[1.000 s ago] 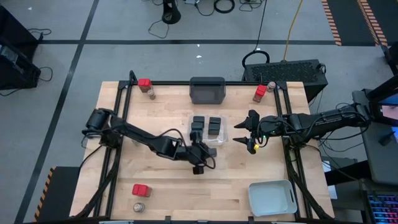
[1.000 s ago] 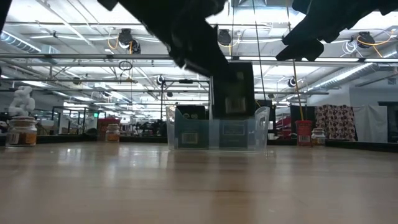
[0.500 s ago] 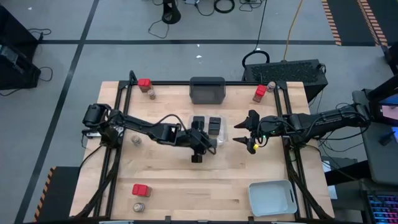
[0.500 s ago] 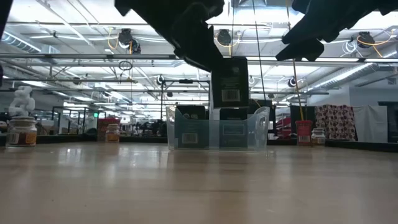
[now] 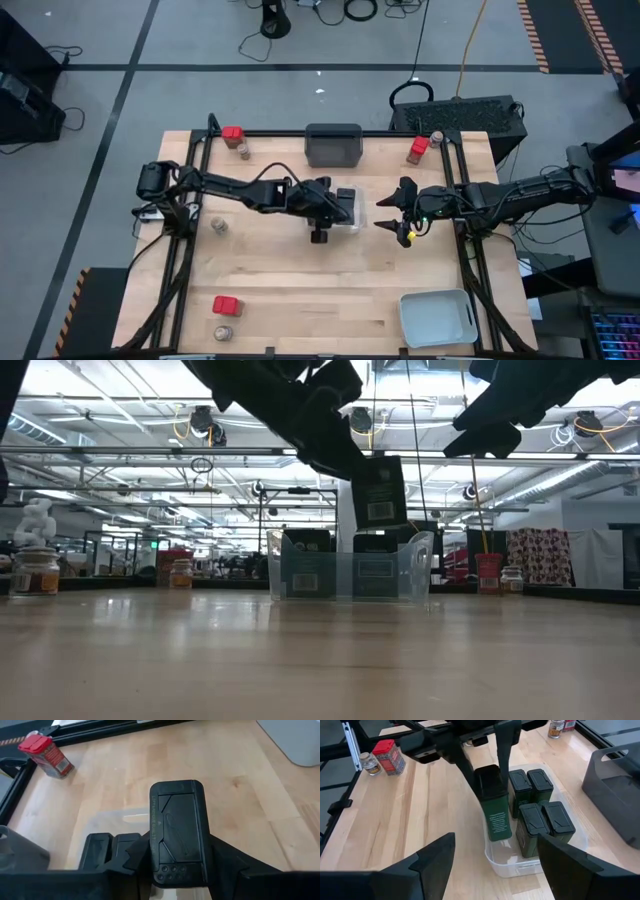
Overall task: Sort spices by type
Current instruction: Put the green seasoning into the transparent bin
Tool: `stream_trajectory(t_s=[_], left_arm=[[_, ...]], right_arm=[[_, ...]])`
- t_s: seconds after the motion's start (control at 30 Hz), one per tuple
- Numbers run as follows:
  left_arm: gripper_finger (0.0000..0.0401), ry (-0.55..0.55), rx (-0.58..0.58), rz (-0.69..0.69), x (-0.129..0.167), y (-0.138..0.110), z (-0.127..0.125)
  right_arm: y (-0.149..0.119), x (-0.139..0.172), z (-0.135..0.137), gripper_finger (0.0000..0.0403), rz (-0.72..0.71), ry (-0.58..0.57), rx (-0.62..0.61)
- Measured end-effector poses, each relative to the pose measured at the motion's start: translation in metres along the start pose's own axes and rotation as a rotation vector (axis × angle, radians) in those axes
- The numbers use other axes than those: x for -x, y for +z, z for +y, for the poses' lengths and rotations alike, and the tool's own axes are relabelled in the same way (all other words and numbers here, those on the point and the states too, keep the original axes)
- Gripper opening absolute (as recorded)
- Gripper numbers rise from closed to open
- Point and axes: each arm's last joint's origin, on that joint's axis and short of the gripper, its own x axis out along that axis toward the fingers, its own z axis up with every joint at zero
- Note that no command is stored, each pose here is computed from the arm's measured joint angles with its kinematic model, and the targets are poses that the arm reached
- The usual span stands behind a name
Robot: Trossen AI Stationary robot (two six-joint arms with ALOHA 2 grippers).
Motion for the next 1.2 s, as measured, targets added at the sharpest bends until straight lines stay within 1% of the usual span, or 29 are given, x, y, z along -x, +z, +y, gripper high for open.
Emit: stream_trajectory(t_s=[0.17, 0.43, 0.7, 0.87, 0.93, 1.2], left_arm=[[0.0145, 0.003, 0.009, 0.001, 0.0, -0.001, 0.007], [0.0146, -0.027, 0.001, 0.007, -0.003, -0.004, 0.005], [0.0146, -0.022, 0.003, 0.0, -0.003, -0.003, 0.007], [0.0146, -0.028, 0.003, 0.024, -0.009, -0.01, 0.005], [0.0146, -0.024, 0.002, 0.006, -0.013, -0.01, 0.005], [0.0146, -0.029, -0.015, 0.028, -0.018, -0.015, 0.004]], right_arm=[[0.0, 0.0, 0.0, 0.0263, 0.0, 0.0, 0.005], [0.0, 0.0, 0.0, 0.0263, 0.0, -0.001, 0.005], [0.0, 0.0, 0.0, 0.0263, -0.002, -0.004, -0.004], [0.0, 0.0, 0.0, 0.0263, -0.003, -0.004, -0.007], [0.0, 0.0, 0.0, 0.0263, -0.005, -0.003, -0.007], [0.001, 0.0, 0.0, 0.0263, -0.009, -0.001, -0.012]])
